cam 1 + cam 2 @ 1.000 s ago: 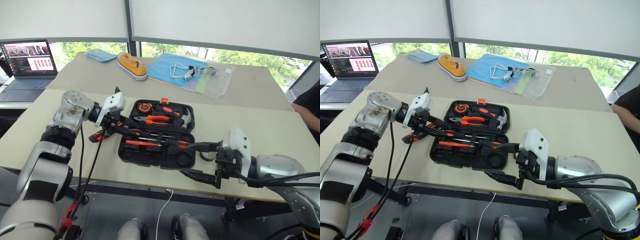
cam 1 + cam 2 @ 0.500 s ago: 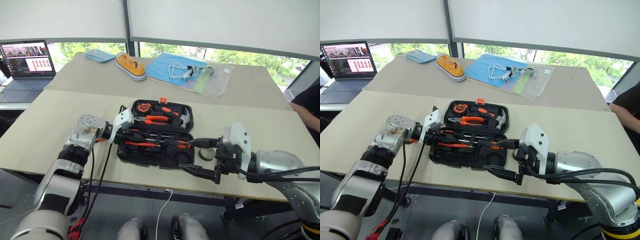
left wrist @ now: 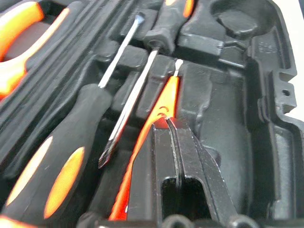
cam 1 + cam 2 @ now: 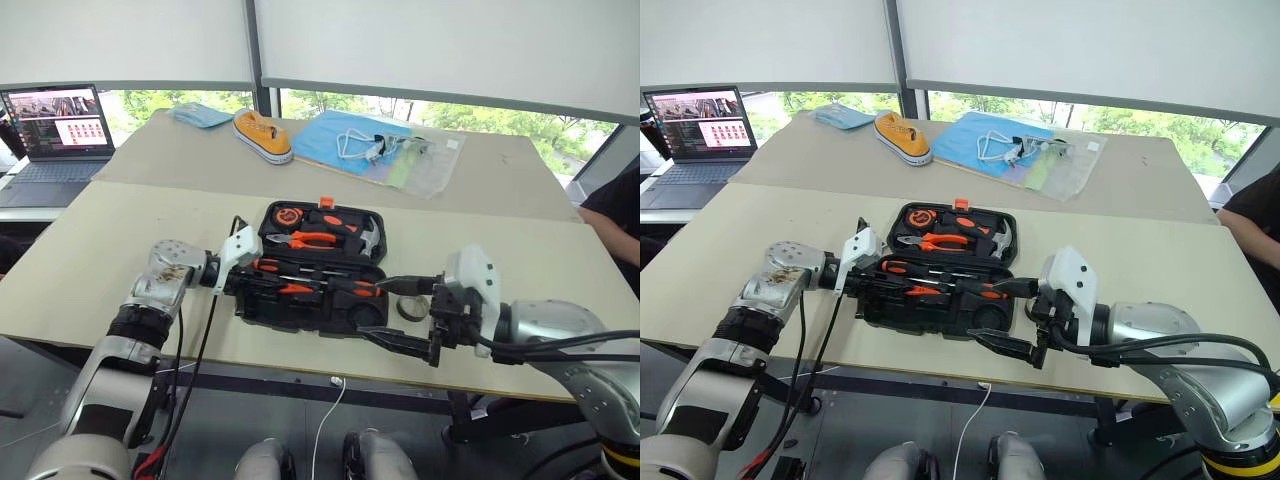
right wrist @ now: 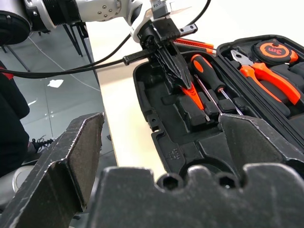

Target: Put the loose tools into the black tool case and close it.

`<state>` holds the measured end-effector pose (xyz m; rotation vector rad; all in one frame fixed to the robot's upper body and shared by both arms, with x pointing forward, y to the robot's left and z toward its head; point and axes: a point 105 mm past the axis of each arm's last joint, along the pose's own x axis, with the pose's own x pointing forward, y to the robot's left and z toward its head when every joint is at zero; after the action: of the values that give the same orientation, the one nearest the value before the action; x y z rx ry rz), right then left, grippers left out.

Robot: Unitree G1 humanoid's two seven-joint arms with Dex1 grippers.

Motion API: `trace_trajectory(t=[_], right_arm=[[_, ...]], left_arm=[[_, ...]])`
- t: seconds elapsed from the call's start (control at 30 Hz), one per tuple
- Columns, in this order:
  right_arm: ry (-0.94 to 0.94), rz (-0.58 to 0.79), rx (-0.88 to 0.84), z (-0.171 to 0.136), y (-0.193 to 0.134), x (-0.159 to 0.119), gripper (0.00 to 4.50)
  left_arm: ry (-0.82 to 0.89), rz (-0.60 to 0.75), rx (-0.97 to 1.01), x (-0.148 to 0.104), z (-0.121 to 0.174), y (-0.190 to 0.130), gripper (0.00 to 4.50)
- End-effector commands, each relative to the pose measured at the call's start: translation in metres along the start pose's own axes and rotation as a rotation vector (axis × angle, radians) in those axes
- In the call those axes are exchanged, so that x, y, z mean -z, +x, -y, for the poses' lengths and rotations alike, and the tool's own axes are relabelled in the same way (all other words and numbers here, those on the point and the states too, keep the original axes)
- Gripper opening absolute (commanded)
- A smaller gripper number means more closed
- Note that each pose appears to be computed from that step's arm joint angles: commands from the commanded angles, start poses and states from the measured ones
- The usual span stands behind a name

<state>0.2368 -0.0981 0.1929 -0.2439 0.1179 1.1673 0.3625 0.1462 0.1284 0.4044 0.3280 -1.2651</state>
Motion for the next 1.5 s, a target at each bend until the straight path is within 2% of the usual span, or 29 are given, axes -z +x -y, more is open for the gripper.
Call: trace_trajectory(t=[0.03,0.13,0.23,0.3,0.43,0.5,0.63,0.9,1.03,1.13,1.27,1.4,1.43,1.5], right_arm=[[-0.039,0.032,-0.027,0.001,0.004,-0.010,4.50],[-0.041,0.038,-0.054,0.004,0.009,-0.013,4.50],[-0.054,0.034,-0.098,0.008,0.015,-0.015,4.50],[-0.059,0.034,-0.120,0.009,0.018,-0.016,4.50],[-0.074,0.032,-0.188,0.011,0.025,-0.017,4.50],[-0.078,0.032,-0.199,0.012,0.027,-0.018,4.50],[-0.079,0.030,-0.208,0.012,0.028,-0.016,4.50],[-0.099,0.028,-0.159,0.008,0.027,-0.013,4.50],[-0.093,0.032,-0.142,0.005,0.024,-0.012,4.50],[-0.090,0.033,-0.130,0.002,0.022,-0.012,4.50],[-0.093,0.032,-0.111,0.002,0.020,-0.011,4.50],[-0.094,0.029,-0.105,0.002,0.018,-0.011,4.50],[-0.093,0.026,-0.104,0.002,0.016,-0.011,4.50],[-0.085,0.022,-0.104,0.002,0.014,-0.011,4.50]], left_arm=[[-0.019,0.093,-0.115,-0.023,-0.002,-0.040,0.01],[-0.071,0.114,-0.227,-0.018,0.007,-0.068,0.65],[-0.144,0.076,-0.404,0.008,0.025,-0.104,1.83],[-0.185,0.052,-0.474,0.021,0.034,-0.118,2.49],[-0.254,-0.055,-0.626,0.058,0.046,-0.156,4.00],[-0.263,-0.075,-0.661,0.062,0.041,-0.164,4.43],[-0.206,-0.105,-0.622,0.052,0.026,-0.160,4.43],[-0.113,-0.229,-0.470,0.042,-0.029,-0.124,4.43],[-0.152,-0.299,-0.505,0.050,-0.051,-0.118,4.43],[-0.197,-0.339,-0.494,0.060,-0.056,-0.112,4.43],[-0.243,-0.317,-0.404,0.062,-0.048,-0.103,3.42],[-0.225,-0.258,-0.472,0.052,-0.058,-0.114,1.92],[-0.217,-0.229,-0.492,0.044,-0.061,-0.119,1.76],[-0.182,-0.134,-0.488,0.018,-0.065,-0.126,1.76]])
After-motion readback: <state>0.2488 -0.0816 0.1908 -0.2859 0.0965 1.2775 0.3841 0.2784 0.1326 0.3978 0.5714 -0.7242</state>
